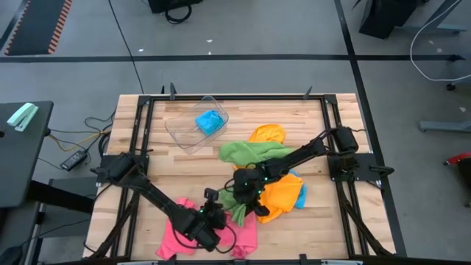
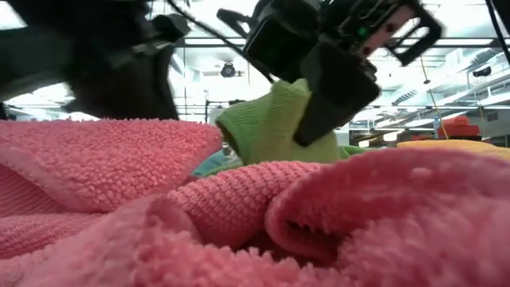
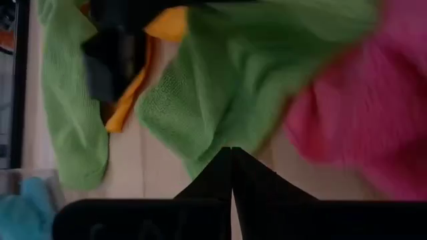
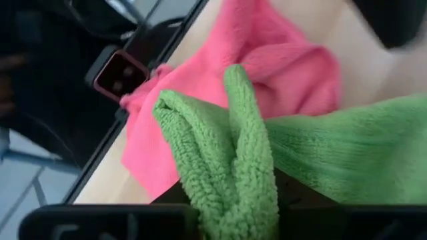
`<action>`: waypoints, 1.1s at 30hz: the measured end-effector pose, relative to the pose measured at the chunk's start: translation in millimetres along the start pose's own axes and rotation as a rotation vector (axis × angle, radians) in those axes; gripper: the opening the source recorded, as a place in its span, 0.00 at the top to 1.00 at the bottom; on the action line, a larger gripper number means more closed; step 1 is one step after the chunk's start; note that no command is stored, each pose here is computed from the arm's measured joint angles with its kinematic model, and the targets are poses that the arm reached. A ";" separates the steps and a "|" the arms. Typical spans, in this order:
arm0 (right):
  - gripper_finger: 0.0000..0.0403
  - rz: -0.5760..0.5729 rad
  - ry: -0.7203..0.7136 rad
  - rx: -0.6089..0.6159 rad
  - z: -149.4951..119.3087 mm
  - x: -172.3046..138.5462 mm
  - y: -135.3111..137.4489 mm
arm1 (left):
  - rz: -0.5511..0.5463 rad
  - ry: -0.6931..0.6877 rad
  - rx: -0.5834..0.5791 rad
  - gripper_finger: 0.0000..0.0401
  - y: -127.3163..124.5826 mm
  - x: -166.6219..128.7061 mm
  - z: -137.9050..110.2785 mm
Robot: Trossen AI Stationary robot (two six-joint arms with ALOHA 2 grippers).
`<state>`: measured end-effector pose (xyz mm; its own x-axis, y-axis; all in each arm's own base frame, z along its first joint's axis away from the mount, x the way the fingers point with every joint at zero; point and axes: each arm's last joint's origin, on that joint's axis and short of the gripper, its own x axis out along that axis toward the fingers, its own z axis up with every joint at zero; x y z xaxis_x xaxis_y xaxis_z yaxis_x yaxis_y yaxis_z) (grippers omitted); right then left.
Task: Fold microfiber towels
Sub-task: Fold the left green microfiber towel
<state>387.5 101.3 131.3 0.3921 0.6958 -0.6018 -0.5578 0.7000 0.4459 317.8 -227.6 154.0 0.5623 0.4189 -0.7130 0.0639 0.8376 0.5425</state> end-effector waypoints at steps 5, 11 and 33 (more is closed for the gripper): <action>0.81 -0.109 0.032 -0.053 -1.8 11.9 14.1 | 0.004 -0.004 -0.058 0.96 2.7 19.1 5.0; 0.75 -0.150 0.076 -0.076 -6.0 22.8 29.7 | 0.015 0.012 -0.003 0.90 4.9 28.9 4.6; 0.57 -0.238 0.095 -0.067 -8.4 28.5 37.3 | 0.174 0.034 0.499 0.64 -4.0 51.7 0.1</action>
<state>371.7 145.9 125.2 0.4493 0.4925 -0.7454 -0.5068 0.8276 0.2413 346.7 -209.3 115.0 0.5728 0.5554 -0.6029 0.3609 0.4895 0.7938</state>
